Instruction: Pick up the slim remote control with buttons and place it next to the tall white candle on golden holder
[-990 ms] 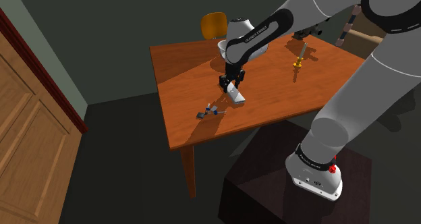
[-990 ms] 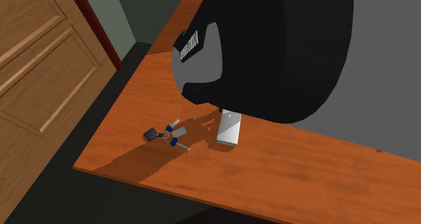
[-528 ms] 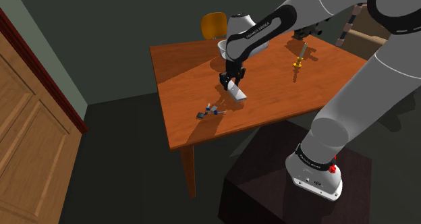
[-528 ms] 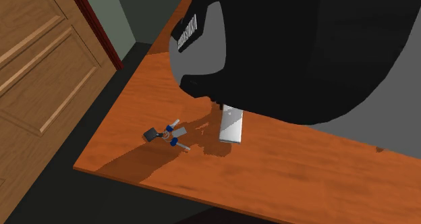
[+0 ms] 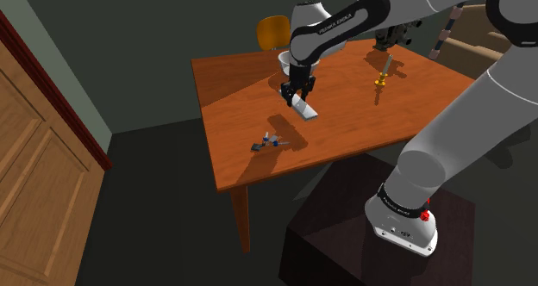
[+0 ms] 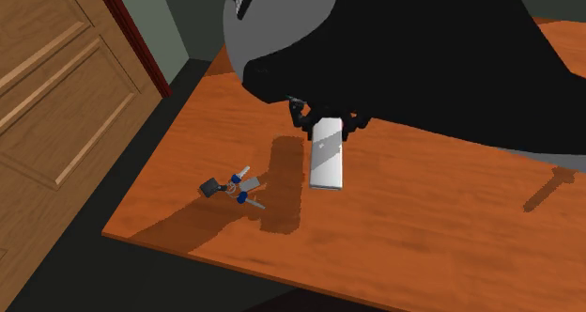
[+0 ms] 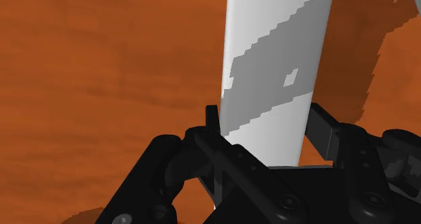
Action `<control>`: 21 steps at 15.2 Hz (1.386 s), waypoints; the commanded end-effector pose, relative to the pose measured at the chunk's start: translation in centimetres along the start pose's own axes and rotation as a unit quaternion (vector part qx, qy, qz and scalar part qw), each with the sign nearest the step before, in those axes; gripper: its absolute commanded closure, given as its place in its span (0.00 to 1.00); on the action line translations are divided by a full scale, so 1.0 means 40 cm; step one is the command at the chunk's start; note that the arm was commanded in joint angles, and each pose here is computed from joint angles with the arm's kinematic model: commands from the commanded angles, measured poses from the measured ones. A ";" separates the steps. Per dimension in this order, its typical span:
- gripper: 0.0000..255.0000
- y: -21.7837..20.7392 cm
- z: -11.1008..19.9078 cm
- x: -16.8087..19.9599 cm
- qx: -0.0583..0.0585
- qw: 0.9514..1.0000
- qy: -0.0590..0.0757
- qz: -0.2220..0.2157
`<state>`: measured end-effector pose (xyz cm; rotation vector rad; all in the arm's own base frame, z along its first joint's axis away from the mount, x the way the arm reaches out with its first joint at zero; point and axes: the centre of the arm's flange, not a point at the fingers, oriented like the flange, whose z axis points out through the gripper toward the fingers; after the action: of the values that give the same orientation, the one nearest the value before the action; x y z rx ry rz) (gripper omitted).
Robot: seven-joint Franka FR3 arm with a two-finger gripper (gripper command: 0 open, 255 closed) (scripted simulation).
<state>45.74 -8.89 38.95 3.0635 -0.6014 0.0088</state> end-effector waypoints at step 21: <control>1.00 0.005 -0.288 0.000 0.000 1.000 0.000 0.000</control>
<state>45.60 -8.87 49.92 3.0635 -0.6014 0.0084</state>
